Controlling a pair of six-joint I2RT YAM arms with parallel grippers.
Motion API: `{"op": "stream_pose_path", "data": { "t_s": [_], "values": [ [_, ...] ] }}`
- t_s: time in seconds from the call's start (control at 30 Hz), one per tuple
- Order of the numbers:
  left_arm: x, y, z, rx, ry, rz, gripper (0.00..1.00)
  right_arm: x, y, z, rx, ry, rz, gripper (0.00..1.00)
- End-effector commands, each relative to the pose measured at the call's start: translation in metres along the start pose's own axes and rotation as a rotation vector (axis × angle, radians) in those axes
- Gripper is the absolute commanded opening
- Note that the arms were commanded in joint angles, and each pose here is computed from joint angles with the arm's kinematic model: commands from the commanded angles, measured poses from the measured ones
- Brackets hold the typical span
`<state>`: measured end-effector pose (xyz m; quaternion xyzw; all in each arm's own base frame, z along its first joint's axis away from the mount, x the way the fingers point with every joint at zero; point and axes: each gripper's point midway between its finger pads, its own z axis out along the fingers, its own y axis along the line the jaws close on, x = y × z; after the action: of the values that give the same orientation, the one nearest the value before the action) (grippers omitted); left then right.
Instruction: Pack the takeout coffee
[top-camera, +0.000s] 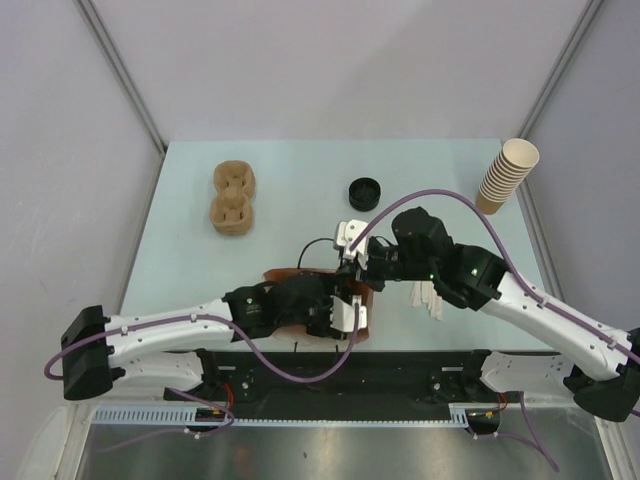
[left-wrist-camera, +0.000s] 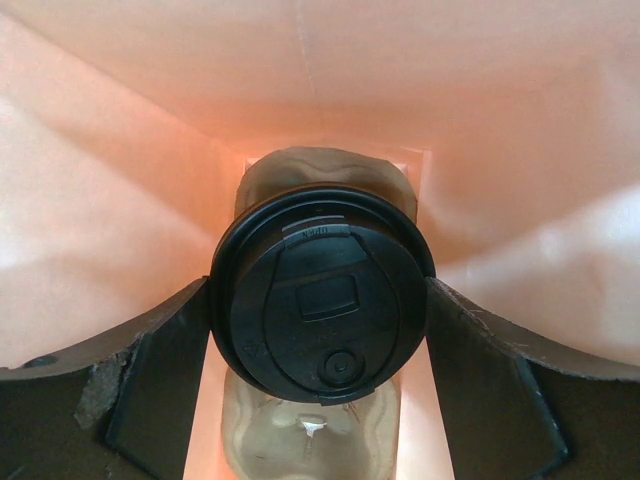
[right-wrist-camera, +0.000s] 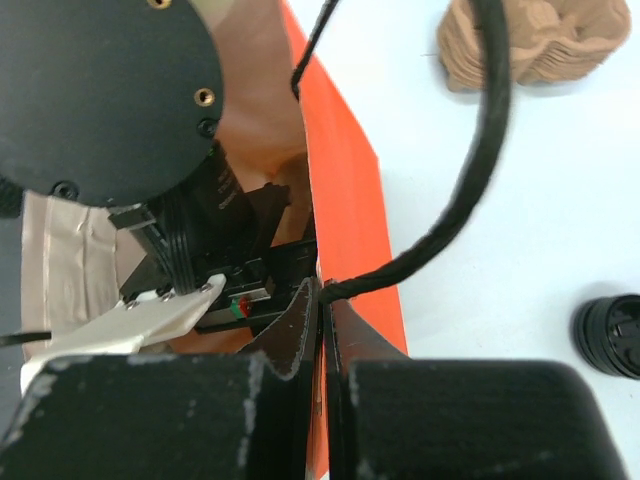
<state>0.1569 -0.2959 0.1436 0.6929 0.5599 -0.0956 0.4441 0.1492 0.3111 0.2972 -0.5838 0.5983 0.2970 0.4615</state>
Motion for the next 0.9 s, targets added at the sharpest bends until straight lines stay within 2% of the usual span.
{"op": "stream_pose_path", "data": {
  "t_s": [0.0, 0.37, 0.63, 0.87],
  "values": [
    [-0.008, 0.013, 0.003, 0.015, 0.013, -0.088, 0.12, -0.02, -0.009, -0.004, -0.018, -0.103, 0.024, 0.0],
    [0.014, 0.013, 0.025, 0.18, 0.089, -0.202, 0.08, -0.009, -0.04, 0.001, -0.034, -0.117, 0.039, 0.0],
    [0.021, 0.016, 0.041, 0.24, 0.089, -0.256, 0.03, -0.001, -0.066, 0.008, -0.014, -0.127, 0.044, 0.0],
    [0.044, 0.005, 0.059, 0.292, 0.136, -0.298, 0.01, 0.008, -0.08, 0.013, -0.008, -0.122, 0.054, 0.0]
  ]
}}
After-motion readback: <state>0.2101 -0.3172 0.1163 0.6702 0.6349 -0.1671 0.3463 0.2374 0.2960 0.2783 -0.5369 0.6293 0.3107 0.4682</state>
